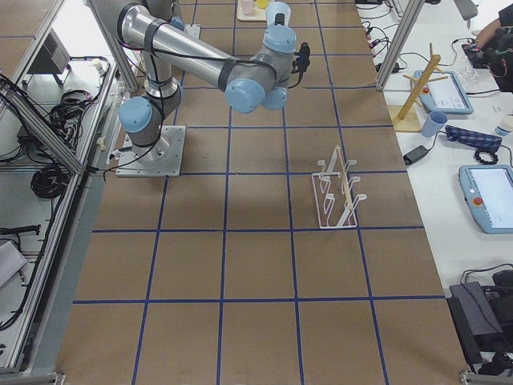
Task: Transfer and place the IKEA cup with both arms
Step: 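Carry the cup toward the table center while the left gripper rises to meet it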
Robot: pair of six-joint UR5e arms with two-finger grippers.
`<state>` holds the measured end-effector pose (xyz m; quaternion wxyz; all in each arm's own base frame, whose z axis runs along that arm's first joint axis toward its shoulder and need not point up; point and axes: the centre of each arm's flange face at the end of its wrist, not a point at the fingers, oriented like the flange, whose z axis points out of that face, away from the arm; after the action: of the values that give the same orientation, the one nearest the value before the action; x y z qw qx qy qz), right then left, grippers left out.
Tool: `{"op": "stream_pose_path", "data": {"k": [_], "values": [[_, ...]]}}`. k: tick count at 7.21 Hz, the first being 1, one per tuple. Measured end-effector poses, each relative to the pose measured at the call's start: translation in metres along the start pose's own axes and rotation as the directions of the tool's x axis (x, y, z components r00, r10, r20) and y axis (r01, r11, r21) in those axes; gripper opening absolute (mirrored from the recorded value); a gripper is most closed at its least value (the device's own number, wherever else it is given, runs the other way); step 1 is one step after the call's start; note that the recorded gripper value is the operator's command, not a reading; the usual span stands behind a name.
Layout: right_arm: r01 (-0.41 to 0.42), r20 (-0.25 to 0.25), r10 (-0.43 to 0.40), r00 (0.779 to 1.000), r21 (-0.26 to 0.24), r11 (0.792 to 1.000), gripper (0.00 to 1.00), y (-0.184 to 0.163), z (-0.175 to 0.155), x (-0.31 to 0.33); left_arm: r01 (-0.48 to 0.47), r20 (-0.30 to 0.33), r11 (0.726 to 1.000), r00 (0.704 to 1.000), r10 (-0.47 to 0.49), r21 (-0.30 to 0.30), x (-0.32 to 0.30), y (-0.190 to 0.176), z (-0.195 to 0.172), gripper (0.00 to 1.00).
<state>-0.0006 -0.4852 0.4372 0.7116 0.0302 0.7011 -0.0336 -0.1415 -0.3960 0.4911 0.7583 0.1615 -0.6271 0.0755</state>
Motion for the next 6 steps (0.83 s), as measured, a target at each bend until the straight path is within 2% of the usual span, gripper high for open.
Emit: {"op": "stream_pose_path", "data": {"k": [1,3,4,6], "values": [[0.008,-0.002,-0.008,1.0,-0.002,1.0,0.07,-0.001,0.016,-0.002,0.084,0.015,0.996,0.996,-0.084,0.013,0.012,0.007,0.002,0.8],[0.022,-0.007,-0.022,1.0,-0.001,1.0,0.07,-0.001,0.025,-0.006,0.238,0.029,0.97,0.97,-0.24,0.048,0.008,0.018,0.0,0.77],[0.027,-0.008,-0.027,1.0,-0.002,1.0,0.07,-0.001,0.026,-0.007,0.262,0.03,0.963,0.964,-0.264,0.055,0.004,0.023,-0.001,0.81],[0.032,-0.01,-0.032,0.999,-0.001,0.999,0.08,-0.001,0.027,-0.007,0.226,0.032,0.973,0.973,-0.228,0.054,-0.002,0.026,-0.002,1.0]]}}
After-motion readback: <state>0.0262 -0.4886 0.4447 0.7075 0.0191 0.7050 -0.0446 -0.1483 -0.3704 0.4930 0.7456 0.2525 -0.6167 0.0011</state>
